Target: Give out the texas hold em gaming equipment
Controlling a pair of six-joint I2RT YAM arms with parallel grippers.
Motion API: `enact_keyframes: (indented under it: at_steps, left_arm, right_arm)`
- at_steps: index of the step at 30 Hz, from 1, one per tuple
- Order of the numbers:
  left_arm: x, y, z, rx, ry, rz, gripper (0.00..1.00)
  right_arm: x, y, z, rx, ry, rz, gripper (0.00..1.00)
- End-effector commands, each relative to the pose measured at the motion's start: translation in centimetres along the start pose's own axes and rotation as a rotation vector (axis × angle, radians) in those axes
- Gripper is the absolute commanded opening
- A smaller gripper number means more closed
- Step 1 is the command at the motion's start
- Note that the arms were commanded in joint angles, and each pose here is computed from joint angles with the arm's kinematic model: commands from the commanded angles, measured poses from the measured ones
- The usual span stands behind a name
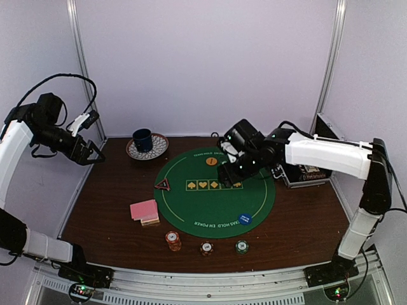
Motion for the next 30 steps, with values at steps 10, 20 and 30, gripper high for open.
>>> enact_keyframes:
  at_steps: [10,20,30]
  left_arm:
    - [1.0,-0.4,-0.3,-0.016,-0.029,-0.010,0.98]
    - [1.1,-0.2,-0.3,-0.010,-0.023,-0.024,0.98]
    - [1.3,-0.3,-0.5,-0.011,-0.027,-0.023,0.98]
  right_arm:
    - [3.4,6.5,17.8,0.045,0.270,-0.058,0.77]
    - [0.5,8.3,21.5,0.112,0.371,-0.041,0.73]
    - [-0.2,7.8,22.1,0.147,0.381,0.007,0.68]
Point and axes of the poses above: each gripper's point midway between its finger pads, its own x axis back along the fingers, its own y axis along the line the jaws close on, z = x × y, the point moved 4 cm from there along x, back along the fingers, and after that the axes turned 1 degree about x, right-handed, at the moved point
